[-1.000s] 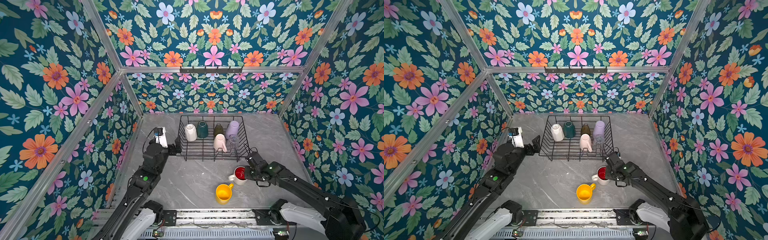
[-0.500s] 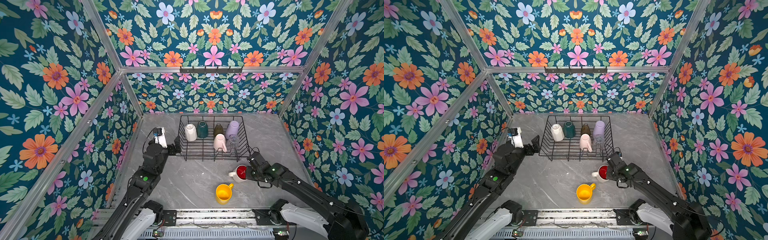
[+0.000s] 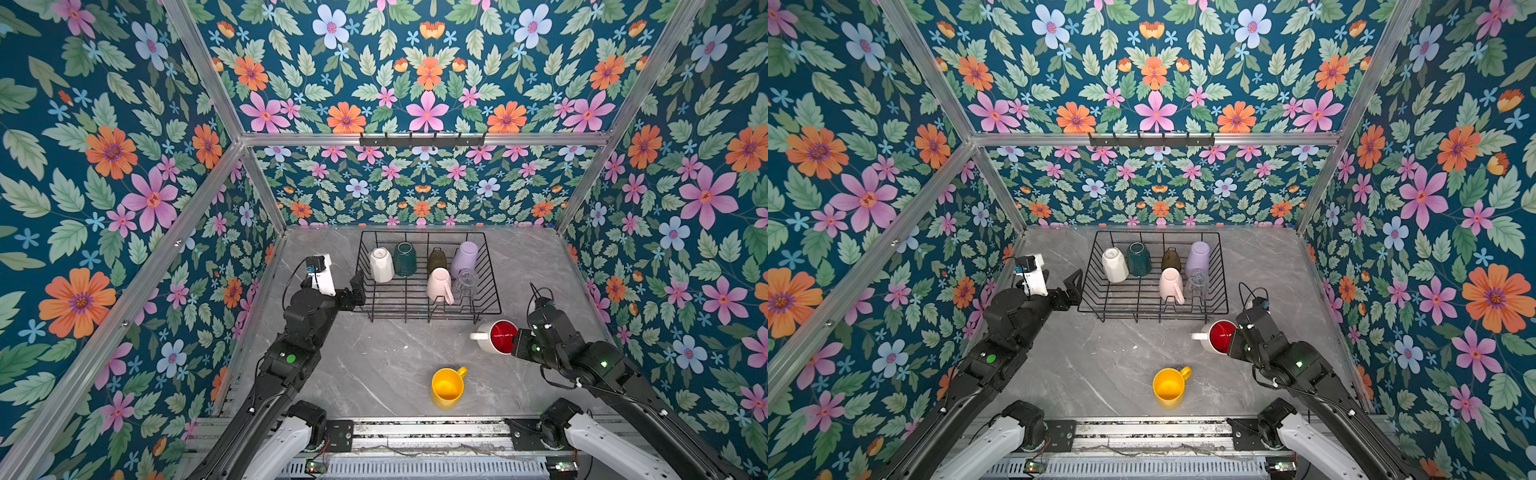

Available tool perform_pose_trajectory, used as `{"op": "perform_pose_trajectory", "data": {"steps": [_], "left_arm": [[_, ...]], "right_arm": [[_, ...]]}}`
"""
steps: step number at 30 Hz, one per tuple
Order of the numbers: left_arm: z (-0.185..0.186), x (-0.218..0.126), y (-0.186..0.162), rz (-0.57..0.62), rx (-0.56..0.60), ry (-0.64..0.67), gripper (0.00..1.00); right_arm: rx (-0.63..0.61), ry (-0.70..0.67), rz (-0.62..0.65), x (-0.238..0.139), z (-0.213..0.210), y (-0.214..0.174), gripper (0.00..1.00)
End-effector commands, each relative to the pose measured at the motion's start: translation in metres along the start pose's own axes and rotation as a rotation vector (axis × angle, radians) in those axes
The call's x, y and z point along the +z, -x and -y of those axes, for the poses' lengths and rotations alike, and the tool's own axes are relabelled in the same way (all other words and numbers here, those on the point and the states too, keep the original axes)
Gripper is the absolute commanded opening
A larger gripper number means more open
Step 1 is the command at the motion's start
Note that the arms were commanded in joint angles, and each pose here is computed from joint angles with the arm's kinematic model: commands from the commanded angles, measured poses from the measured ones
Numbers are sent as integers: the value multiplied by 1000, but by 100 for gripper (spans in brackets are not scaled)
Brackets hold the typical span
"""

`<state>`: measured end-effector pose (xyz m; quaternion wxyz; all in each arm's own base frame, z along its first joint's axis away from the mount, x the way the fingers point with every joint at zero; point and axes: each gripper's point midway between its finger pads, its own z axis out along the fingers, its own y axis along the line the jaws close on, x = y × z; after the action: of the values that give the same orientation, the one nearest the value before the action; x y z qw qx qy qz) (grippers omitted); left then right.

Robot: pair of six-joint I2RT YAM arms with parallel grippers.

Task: Load the cups into the dish rack
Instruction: 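Close the right gripper on the red-lined white mug's rim and lift it, then raise the red-lined mug above the rack while the left gripper approaches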

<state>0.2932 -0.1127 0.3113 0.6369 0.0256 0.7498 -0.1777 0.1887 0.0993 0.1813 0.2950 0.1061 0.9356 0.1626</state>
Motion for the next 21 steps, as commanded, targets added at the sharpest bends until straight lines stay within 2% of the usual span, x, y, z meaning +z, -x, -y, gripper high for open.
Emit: {"op": "perform_pose_trajectory", "data": {"steps": [1,6,12,21], "left_arm": [[39,-7,17,47,-2,-218,98],[84,-27,20,41,48,-493,98],[123,-54,9,19,95,-777,99],[148,-65,0,-27,122,-997,98]], "right_arm": [[18,205,34,-6,-46,19,0],[14,407,22,-12,-97,36,0],[44,627,39,-31,-139,60,0],[74,858,-8,-42,-172,74,0]]}}
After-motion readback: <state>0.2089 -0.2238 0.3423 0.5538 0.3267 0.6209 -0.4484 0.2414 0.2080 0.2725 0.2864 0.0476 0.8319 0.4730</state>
